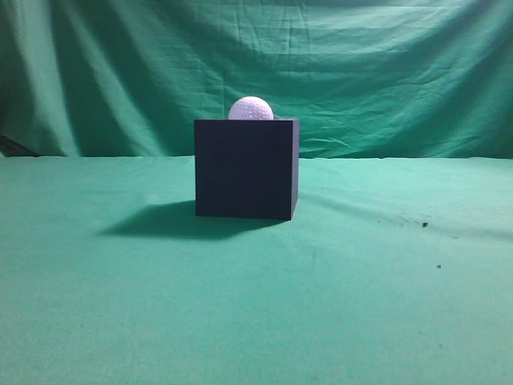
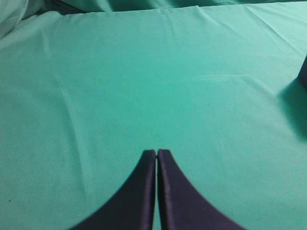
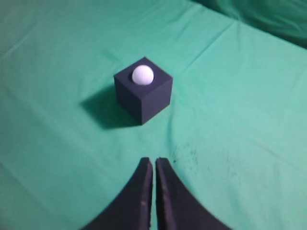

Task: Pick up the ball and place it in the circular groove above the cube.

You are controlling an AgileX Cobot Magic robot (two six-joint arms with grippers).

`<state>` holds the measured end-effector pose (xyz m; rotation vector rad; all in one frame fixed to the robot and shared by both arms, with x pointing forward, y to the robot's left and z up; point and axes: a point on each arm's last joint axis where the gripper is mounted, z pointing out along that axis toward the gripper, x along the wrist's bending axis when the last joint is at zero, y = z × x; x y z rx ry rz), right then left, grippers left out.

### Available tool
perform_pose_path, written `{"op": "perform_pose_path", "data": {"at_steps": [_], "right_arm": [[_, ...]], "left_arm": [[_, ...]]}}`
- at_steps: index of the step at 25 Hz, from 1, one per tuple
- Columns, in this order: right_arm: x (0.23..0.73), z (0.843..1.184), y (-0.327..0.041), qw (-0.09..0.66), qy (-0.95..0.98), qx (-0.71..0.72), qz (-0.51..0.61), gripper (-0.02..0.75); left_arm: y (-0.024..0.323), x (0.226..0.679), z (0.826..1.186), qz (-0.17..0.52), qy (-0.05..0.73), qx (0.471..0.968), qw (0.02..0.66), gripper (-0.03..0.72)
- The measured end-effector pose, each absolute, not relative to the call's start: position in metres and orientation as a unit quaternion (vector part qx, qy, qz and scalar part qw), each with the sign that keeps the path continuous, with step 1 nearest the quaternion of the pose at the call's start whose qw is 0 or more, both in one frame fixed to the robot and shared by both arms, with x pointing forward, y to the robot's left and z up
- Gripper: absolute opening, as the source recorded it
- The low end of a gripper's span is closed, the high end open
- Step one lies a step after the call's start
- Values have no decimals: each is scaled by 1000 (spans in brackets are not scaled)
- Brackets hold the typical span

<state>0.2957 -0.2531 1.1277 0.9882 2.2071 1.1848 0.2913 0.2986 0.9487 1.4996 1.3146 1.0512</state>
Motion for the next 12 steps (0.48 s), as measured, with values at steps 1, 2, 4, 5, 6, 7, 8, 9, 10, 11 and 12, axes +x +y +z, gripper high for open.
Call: {"op": "perform_pose_path", "data": {"at_steps": [1, 2, 4, 5, 6, 7, 8, 9, 10, 11, 12], "right_arm": [[297, 1124, -254, 230, 792, 360, 437, 0], [297, 1119, -256, 239, 783, 366, 443, 0], [296, 1110, -261, 264, 759, 378, 460, 0], [296, 1104, -264, 276, 747, 388, 463, 0], [295, 1096, -267, 289, 735, 398, 467, 0], [293, 1090, -270, 303, 721, 406, 473, 0], [293, 1083, -273, 321, 704, 414, 479, 0], [292, 1073, -276, 337, 690, 424, 480, 0], [291, 1064, -279, 354, 673, 433, 485, 0], [289, 1056, -282, 370, 657, 437, 491, 0], [289, 1045, -284, 385, 643, 445, 491, 0]], "left_arm": [[299, 291, 949, 421, 527, 601, 429, 0], [299, 291, 949, 421, 527, 601, 429, 0], [299, 291, 949, 421, 527, 601, 429, 0], [299, 291, 949, 421, 527, 601, 429, 0], [299, 291, 949, 421, 527, 601, 429, 0], [299, 291, 949, 421, 527, 601, 429, 0], [299, 291, 949, 421, 527, 601, 429, 0], [299, 291, 949, 421, 527, 601, 429, 0], [299, 291, 949, 421, 527, 601, 429, 0], [299, 291, 949, 421, 527, 601, 429, 0], [299, 291, 949, 421, 527, 601, 429, 0]]}}
